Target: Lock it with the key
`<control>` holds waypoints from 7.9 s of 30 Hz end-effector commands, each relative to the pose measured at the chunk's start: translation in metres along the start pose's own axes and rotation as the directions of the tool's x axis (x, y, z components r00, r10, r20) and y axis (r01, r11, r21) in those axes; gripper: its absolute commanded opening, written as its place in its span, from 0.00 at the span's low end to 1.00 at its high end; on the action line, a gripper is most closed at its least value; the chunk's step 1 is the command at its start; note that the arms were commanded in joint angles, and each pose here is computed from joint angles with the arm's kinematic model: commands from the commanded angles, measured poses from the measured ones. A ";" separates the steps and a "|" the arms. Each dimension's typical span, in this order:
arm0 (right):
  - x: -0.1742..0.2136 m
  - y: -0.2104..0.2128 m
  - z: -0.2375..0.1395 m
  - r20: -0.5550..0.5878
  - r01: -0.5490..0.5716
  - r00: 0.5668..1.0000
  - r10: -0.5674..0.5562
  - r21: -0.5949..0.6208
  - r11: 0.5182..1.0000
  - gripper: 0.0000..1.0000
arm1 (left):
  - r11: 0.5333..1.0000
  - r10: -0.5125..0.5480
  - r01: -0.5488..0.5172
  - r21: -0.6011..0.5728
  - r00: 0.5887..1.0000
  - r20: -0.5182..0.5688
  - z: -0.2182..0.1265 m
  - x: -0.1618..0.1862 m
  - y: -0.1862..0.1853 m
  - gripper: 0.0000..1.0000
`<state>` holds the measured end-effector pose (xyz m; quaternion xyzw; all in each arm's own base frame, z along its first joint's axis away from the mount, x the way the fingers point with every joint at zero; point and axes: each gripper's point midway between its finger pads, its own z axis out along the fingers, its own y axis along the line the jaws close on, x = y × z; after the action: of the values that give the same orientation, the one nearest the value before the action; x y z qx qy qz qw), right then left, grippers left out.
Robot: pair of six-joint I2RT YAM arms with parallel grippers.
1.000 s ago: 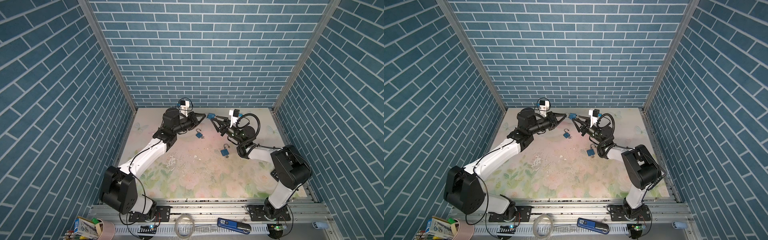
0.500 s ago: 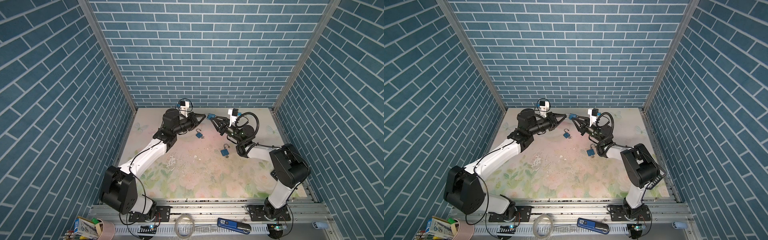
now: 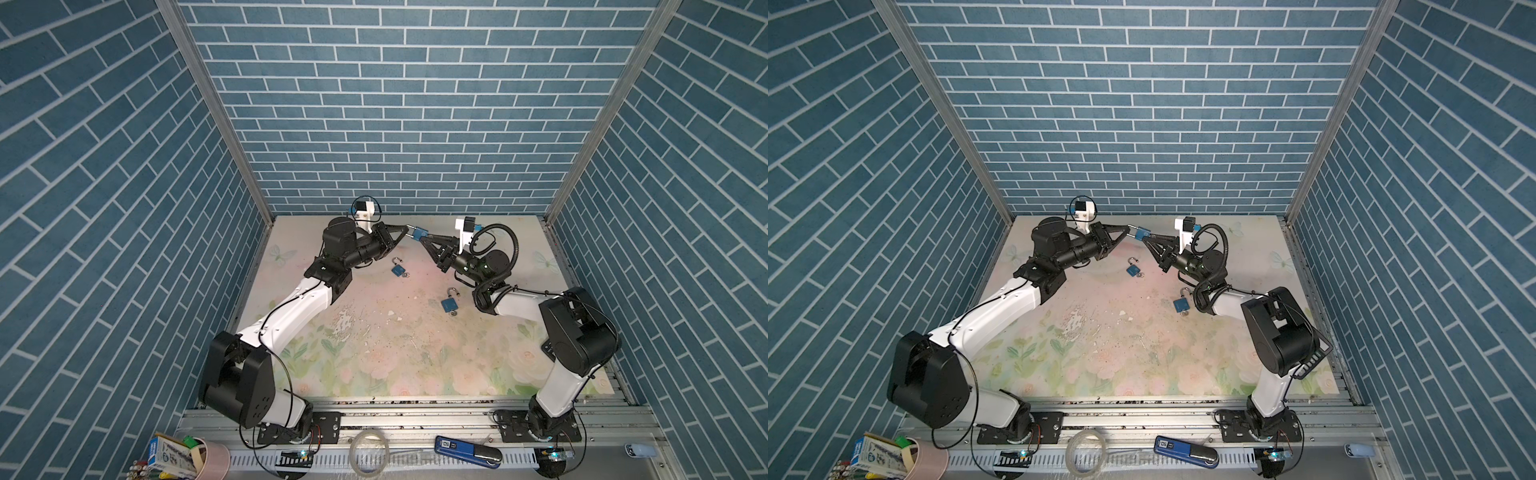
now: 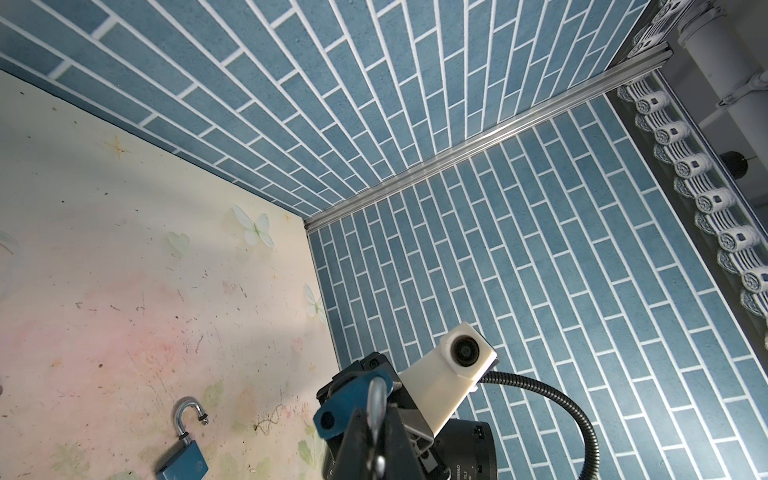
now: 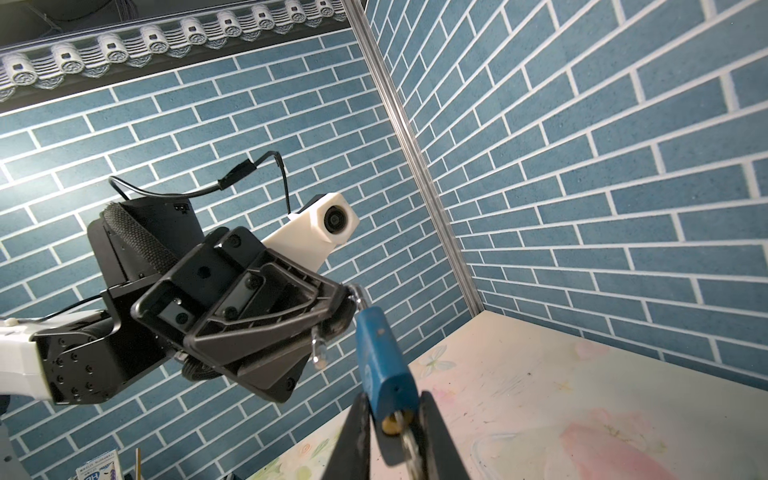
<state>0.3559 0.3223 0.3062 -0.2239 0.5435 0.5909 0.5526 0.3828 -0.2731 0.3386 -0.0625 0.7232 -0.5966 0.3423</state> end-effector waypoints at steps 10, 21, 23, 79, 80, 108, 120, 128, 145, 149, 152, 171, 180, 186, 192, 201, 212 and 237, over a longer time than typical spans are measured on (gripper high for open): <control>-0.033 0.024 0.012 0.034 -0.020 0.999 0.024 -0.110 0.994 0.03 | 0.998 0.059 -0.058 0.018 0.994 -0.087 0.006 0.020 0.003 0.00; -0.054 0.024 0.022 -0.017 -0.225 0.974 0.225 -0.162 0.961 0.00 | 0.989 0.148 -0.148 0.010 0.979 -0.140 0.009 0.035 0.016 0.00; -0.054 0.021 0.025 -0.037 -0.263 0.965 0.260 -0.152 0.953 0.00 | 0.987 0.160 -0.161 0.000 0.976 -0.145 0.009 0.036 0.019 0.00; -0.056 0.017 0.004 -0.118 -0.305 0.948 0.295 -0.078 0.949 0.00 | 0.992 0.127 -0.126 0.015 0.989 -0.080 -0.013 0.009 0.034 0.00; -0.056 0.019 0.006 -0.119 -0.309 0.947 0.298 -0.085 0.947 0.00 | 0.991 0.135 -0.135 0.009 0.988 -0.079 -0.013 0.009 0.034 0.00; -0.043 0.031 0.019 -0.177 -0.372 0.920 0.349 -0.118 0.921 0.00 | 0.982 0.187 -0.183 0.042 0.974 -0.129 0.018 0.031 0.023 0.00; -0.027 0.036 0.029 -0.237 -0.394 0.904 0.355 -0.142 0.908 0.00 | 0.983 0.172 -0.156 0.101 0.971 -0.168 0.041 0.050 0.010 0.00; -0.024 0.042 0.033 -0.265 -0.397 0.899 0.348 -0.160 0.904 0.00 | 0.980 0.174 -0.149 0.133 0.964 -0.199 0.054 0.064 0.001 0.00; -0.011 0.046 0.038 -0.310 -0.418 0.884 0.350 -0.187 0.889 0.00 | 0.980 0.149 -0.112 0.164 0.960 -0.237 0.069 0.079 -0.003 0.00; -0.010 0.045 0.038 -0.311 -0.415 0.884 0.348 -0.182 0.892 0.00 | 0.983 0.142 -0.108 0.147 0.959 -0.246 0.068 0.080 0.003 0.00; -0.010 0.043 0.038 -0.310 -0.411 0.886 0.345 -0.181 0.894 0.00 | 0.984 0.141 -0.108 0.144 0.958 -0.248 0.065 0.078 0.003 0.00; -0.010 0.047 0.034 -0.329 -0.405 0.886 0.328 -0.201 0.892 0.00 | 0.986 0.119 -0.087 0.142 0.965 -0.232 0.069 0.070 0.006 0.11; -0.013 0.044 0.029 -0.314 -0.407 0.888 0.335 -0.199 0.892 0.00 | 0.989 0.118 -0.094 0.112 0.967 -0.225 0.069 0.068 0.012 0.14; -0.015 0.042 0.026 -0.301 -0.406 0.892 0.338 -0.202 0.891 0.00 | 0.990 0.121 -0.098 0.106 0.964 -0.237 0.068 0.070 0.015 0.01; -0.021 0.037 0.023 -0.273 -0.395 0.901 0.338 -0.192 0.898 0.00 | 0.992 0.124 -0.113 0.059 0.964 -0.237 0.064 0.069 0.025 0.00; -0.033 0.022 0.013 -0.226 -0.380 0.912 0.342 -0.154 0.912 0.22 | 0.994 0.106 -0.105 0.014 0.971 -0.217 0.059 0.059 0.042 0.00; -0.032 0.004 0.001 -0.195 -0.373 0.915 0.353 -0.079 0.924 0.29 | 0.996 0.080 -0.085 -0.017 0.980 -0.183 0.055 0.051 0.055 0.00; -0.011 -0.037 -0.050 -0.083 -0.376 0.909 0.409 0.260 0.889 0.34 | 0.998 0.057 -0.057 0.005 0.991 -0.117 0.044 0.027 0.050 0.00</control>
<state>0.3724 0.2767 0.2886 -0.0990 0.6658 0.6362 0.3770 0.4033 -0.3094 0.2638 -0.0150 0.7564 -0.5804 0.3014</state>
